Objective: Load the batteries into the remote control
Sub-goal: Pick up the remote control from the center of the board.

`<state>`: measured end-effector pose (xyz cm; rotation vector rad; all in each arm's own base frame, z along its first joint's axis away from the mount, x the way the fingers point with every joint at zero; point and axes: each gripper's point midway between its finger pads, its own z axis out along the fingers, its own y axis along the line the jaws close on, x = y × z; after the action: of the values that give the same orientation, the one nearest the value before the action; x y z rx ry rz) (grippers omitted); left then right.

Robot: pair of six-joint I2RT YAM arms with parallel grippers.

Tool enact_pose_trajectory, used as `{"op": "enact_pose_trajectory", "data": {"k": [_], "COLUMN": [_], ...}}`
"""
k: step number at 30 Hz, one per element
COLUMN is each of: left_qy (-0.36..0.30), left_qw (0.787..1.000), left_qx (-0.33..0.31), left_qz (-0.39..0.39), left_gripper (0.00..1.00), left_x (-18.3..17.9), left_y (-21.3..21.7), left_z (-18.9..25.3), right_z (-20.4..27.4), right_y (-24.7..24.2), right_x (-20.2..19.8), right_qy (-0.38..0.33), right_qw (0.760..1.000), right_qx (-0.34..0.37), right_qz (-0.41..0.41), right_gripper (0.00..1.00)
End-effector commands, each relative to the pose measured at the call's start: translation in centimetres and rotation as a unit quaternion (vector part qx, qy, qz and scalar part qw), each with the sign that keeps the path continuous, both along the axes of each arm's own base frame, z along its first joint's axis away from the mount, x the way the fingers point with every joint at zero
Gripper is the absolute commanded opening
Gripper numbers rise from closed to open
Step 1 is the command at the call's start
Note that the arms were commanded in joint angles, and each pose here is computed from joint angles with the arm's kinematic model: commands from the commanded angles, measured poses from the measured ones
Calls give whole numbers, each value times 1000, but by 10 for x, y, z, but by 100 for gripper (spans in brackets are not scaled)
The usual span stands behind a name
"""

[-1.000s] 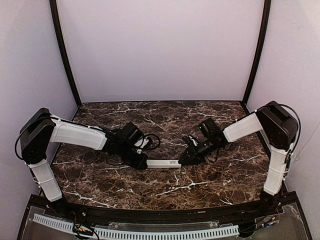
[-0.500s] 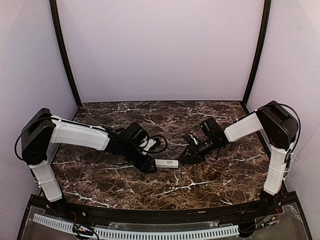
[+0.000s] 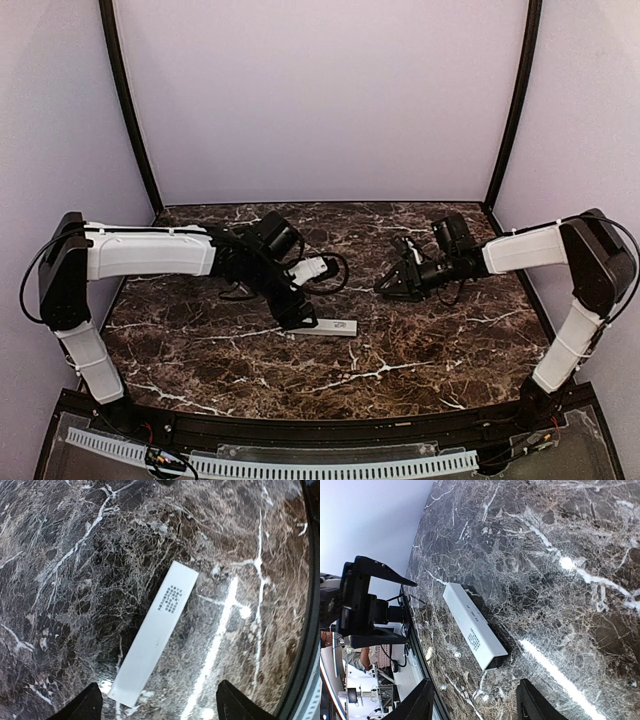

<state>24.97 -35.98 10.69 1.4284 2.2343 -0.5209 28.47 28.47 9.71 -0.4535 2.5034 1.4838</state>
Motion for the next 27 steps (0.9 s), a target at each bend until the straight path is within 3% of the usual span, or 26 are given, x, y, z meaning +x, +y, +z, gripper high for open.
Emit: {"op": "enact_pose_trajectory", "data": {"k": [1,8,19,27], "left_qy": [-22,-14,5,-7], "left_qw": [992,986,978,976], "left_qx": [84,55,76,89], "left_qz": [-87,-159,-192,-201], "left_gripper": [77,70,59,35], "left_x": [2,0,6,3], "left_y": [21,11,0,-5], "left_z": [-23,-40,-71,-80], "right_z": [12,14,26,36], "right_y": [-6,-9,-13,-16], "right_x": [2,-5,-8,-6], "right_qy": [-45,-60,-96,-131], "right_qw": [999,998,995,991], "right_qx": [9,22,32,35], "right_qz": [1,9,14,14], "right_gripper": [56,54,52,51]}}
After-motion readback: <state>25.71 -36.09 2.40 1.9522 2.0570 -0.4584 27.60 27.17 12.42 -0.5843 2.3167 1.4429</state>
